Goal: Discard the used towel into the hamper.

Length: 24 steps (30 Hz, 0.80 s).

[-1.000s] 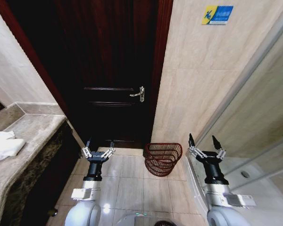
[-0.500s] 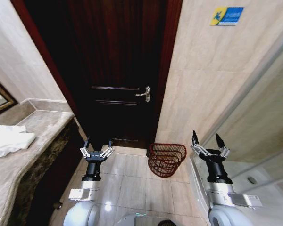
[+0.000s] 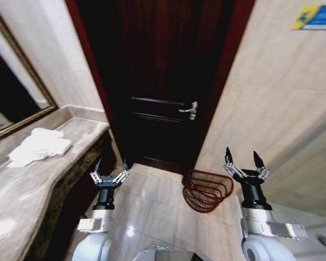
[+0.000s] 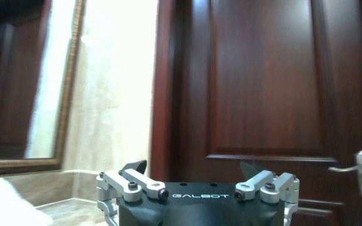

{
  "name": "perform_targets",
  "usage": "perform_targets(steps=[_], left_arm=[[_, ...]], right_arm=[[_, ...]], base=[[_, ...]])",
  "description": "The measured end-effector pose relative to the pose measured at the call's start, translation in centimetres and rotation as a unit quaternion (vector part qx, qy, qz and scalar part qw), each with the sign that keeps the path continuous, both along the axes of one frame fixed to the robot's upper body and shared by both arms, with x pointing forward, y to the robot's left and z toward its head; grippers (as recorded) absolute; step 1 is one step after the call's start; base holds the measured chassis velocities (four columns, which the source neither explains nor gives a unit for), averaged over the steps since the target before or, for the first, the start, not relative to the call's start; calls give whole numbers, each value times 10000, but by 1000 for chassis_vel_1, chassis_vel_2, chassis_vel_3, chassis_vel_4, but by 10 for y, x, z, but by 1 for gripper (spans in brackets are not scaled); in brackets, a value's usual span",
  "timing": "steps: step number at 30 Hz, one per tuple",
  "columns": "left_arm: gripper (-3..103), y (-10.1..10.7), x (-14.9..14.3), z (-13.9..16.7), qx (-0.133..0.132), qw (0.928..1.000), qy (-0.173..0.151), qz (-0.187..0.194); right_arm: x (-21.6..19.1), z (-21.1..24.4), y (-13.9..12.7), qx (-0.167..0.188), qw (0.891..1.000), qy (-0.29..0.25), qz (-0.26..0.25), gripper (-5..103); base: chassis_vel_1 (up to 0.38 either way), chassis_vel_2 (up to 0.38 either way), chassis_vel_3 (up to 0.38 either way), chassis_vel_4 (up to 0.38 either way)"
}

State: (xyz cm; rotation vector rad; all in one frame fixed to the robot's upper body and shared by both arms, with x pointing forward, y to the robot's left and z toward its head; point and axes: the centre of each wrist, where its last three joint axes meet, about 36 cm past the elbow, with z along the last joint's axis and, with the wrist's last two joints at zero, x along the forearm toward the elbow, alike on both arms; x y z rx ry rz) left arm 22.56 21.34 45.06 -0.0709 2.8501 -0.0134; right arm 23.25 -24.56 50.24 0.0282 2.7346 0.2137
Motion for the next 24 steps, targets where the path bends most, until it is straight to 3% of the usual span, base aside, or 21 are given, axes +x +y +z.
perform_targets(steps=[6, 24], left_arm=[[97, 0, -1, 1, 6, 10000, -3, 7], [97, -4, 0, 1, -17, 10000, -54, -58]], right_arm=[[0, 1, 3, 192, 9998, -36, 93, 100], [-1, 8, 1, 25, 9998, -98, 185, 100]], base=[[122, 126, 117, 129], [125, 125, 128, 126]])
